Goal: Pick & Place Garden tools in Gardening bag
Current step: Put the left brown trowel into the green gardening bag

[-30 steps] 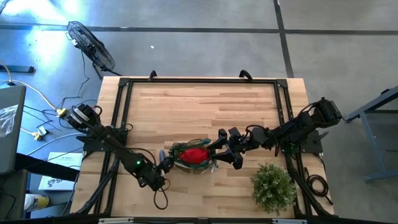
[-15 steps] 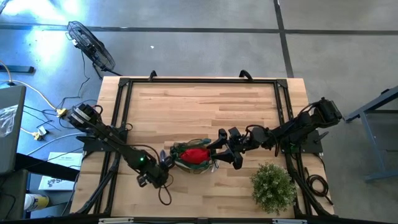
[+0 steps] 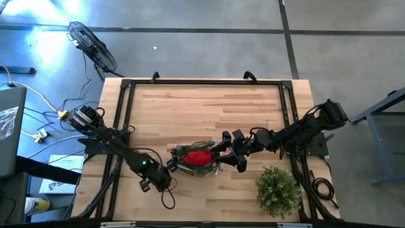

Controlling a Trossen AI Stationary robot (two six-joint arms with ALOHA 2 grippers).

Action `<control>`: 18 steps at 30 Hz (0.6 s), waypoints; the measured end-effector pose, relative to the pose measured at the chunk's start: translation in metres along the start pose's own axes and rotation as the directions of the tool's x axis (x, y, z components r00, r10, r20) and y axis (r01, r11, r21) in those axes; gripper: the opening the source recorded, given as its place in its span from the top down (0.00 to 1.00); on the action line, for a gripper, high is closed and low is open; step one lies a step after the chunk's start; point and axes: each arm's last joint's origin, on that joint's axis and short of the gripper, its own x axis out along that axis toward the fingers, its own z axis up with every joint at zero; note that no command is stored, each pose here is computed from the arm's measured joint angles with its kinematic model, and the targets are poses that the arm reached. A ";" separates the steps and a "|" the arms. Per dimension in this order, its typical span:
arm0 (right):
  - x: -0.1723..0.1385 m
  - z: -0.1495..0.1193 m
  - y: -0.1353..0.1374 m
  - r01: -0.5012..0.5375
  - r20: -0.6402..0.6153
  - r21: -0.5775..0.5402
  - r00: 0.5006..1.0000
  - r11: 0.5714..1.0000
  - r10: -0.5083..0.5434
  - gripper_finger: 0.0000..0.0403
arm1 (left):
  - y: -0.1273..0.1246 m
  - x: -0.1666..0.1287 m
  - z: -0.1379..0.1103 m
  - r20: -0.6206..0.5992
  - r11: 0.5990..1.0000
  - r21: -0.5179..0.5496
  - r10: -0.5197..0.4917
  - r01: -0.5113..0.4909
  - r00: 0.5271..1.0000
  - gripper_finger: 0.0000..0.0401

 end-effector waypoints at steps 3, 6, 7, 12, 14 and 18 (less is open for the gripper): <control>0.000 0.001 0.000 -0.007 0.005 0.004 1.000 1.000 0.007 0.40 | 0.000 0.000 0.000 -0.002 0.999 -0.052 0.006 -0.006 1.000 0.85; 0.000 0.004 0.004 -0.057 0.027 0.017 0.998 0.998 0.057 0.40 | -0.005 -0.001 0.001 -0.006 0.996 -0.087 0.019 -0.019 1.000 0.85; 0.000 0.005 0.005 -0.081 0.033 0.015 0.996 0.997 0.080 0.40 | -0.006 -0.002 0.001 -0.008 0.994 -0.101 0.028 -0.028 1.000 0.85; -0.001 0.005 0.008 -0.155 0.011 0.006 0.988 0.988 0.155 0.40 | -0.016 -0.013 0.002 -0.022 0.984 -0.164 0.059 -0.062 0.998 0.85; -0.001 0.004 0.010 -0.178 -0.005 -0.009 0.984 0.984 0.178 0.40 | -0.018 -0.018 -0.002 -0.042 0.976 -0.207 0.060 -0.067 0.997 0.85; -0.002 0.004 0.019 -0.271 -0.011 -0.060 0.963 0.961 0.271 0.40 | -0.024 -0.031 -0.002 -0.037 0.952 -0.291 0.089 -0.096 0.995 0.85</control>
